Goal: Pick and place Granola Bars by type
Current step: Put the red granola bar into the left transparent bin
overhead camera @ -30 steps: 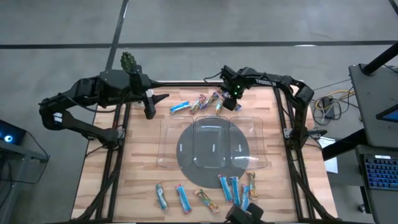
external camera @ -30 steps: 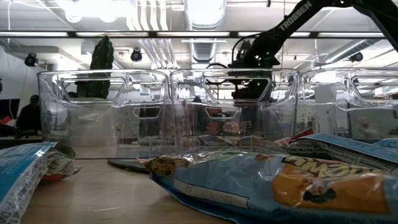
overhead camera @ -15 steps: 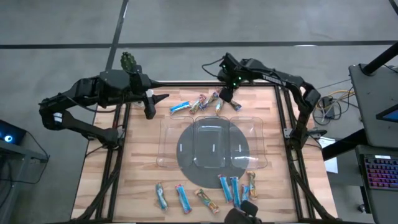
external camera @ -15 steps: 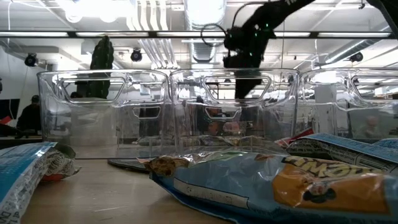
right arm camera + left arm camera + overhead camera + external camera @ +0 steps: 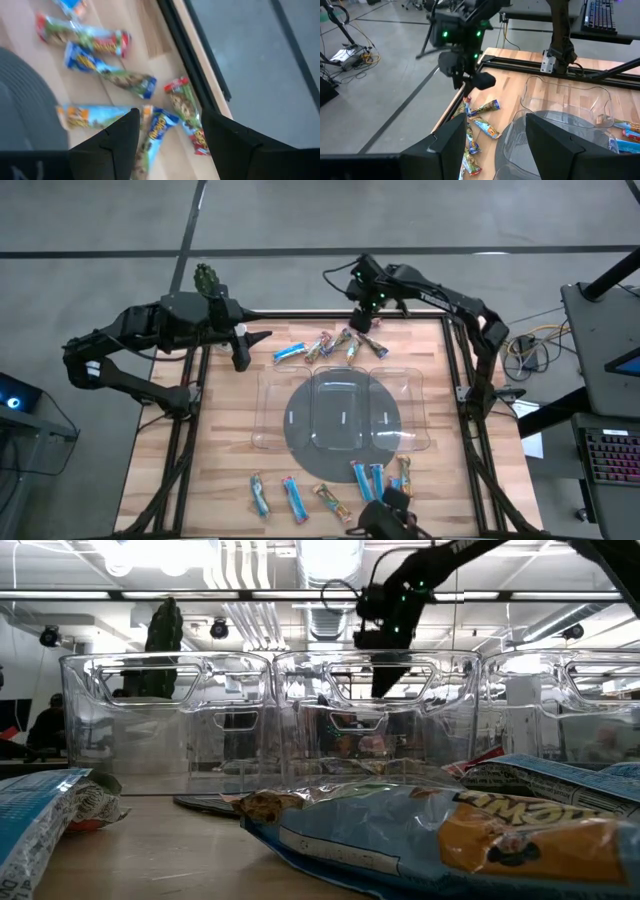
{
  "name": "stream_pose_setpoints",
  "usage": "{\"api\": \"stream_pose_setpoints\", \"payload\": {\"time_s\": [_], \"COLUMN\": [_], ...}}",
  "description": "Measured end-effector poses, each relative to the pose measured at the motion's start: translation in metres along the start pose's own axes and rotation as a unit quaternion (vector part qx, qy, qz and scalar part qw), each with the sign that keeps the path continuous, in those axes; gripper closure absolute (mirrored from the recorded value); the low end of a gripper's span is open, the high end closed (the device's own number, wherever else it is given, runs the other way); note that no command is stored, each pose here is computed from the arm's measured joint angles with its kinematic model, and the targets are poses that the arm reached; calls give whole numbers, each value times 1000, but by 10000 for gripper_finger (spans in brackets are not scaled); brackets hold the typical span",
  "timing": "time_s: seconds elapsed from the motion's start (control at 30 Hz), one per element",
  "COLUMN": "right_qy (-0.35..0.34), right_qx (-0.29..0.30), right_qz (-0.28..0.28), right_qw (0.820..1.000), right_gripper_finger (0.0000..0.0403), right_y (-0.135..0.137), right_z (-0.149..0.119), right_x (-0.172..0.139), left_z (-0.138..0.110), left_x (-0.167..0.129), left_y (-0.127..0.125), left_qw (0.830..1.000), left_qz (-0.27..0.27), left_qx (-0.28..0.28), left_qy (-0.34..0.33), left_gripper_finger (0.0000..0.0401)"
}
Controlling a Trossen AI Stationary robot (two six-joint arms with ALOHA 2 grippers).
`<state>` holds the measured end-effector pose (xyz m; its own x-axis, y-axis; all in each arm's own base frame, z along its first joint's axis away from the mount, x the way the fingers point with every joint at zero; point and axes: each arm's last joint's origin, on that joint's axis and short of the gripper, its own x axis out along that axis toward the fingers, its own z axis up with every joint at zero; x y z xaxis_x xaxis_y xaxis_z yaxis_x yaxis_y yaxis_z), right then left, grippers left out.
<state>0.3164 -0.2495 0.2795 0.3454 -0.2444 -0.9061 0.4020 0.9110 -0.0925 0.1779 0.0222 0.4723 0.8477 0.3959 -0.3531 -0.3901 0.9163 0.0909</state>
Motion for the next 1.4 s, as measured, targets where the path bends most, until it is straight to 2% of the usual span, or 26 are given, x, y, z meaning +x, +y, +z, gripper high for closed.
{"api": "stream_pose_setpoints", "payload": {"time_s": [0.23,0.53,0.8,1.03,1.4], "right_qy": [65,77,77,104,140], "right_qx": [-31,-65,-125,-141,-161], "right_qz": [13,51,66,78,56], "right_qw": [997,994,987,982,975], "right_gripper_finger": [200,200,200,200,200], "right_y": [-22,-42,-44,-47,-50], "right_z": [-13,-24,-26,-31,-35], "right_x": [36,42,48,71,92], "left_z": [0,0,0,0,0], "left_x": [0,0,1,2,2], "left_y": [0,0,0,-1,-1], "left_qw": [1000,1000,1000,1000,1000], "left_qz": [0,0,0,0,0], "left_qx": [0,0,0,1,-7], "left_qy": [0,0,1,3,3], "left_gripper_finger": [215,215,215,215,215]}}
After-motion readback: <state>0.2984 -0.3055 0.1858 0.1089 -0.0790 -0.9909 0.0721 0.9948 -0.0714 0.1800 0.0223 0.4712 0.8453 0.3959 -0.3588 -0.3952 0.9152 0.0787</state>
